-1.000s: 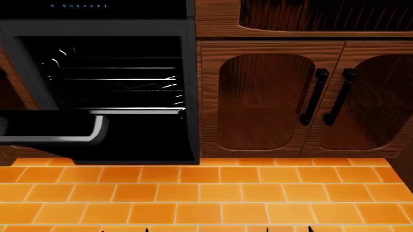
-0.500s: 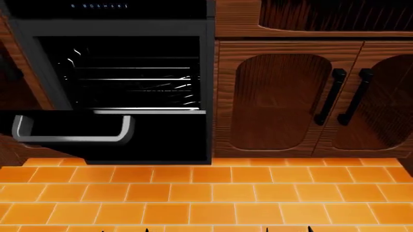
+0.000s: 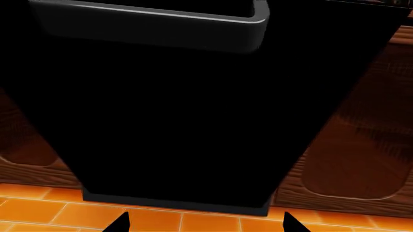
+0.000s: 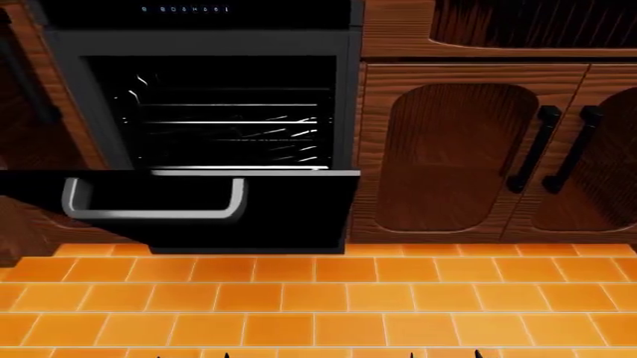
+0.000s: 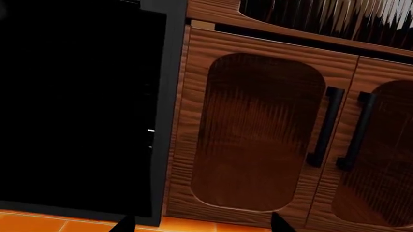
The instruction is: Close the dishwasher door
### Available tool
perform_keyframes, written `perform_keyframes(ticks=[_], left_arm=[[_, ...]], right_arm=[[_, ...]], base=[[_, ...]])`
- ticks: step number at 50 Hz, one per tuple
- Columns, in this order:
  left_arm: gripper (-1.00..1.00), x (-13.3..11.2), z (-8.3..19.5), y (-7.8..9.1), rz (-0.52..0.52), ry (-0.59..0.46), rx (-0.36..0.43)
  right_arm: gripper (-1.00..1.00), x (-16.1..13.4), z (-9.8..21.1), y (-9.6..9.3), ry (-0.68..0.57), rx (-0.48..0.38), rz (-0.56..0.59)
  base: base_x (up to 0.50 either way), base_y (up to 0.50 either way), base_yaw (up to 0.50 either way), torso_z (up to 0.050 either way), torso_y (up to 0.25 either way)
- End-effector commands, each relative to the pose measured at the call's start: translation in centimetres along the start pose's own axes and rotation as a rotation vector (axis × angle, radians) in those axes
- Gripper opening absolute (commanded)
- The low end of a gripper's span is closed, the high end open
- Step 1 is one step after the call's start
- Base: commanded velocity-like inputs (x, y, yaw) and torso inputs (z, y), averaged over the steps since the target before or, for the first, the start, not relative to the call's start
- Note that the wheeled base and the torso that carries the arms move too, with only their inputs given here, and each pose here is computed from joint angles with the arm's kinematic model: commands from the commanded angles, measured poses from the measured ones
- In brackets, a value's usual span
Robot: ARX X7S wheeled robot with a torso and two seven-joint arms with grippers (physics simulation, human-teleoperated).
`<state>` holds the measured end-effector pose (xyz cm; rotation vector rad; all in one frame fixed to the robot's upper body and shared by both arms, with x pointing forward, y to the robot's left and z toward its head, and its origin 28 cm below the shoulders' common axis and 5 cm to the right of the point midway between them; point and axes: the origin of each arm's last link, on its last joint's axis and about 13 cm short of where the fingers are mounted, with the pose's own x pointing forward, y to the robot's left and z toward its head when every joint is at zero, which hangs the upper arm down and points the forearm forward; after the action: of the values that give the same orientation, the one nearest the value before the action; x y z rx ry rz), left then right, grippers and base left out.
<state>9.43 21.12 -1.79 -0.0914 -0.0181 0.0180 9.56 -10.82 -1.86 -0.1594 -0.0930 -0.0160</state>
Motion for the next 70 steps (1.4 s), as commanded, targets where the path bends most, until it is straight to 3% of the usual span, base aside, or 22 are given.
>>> perform_keyframes(ticks=[1,70], left_arm=[[1.00,-0.01,-0.02,0.00,-0.001,0.000,0.000],[1.00,0.01,-0.08,-0.02,-0.002,0.002,0.000]], right_arm=[[1.00,0.14,-0.03,-0.03,0.001,0.000,0.000],[1.00,0.15,-0.05,-0.02,0.002,0.001,0.002]], base=[[0.00,0.19,0.00,0.000,0.000],[0.00,0.19,0.00,0.000,0.000]])
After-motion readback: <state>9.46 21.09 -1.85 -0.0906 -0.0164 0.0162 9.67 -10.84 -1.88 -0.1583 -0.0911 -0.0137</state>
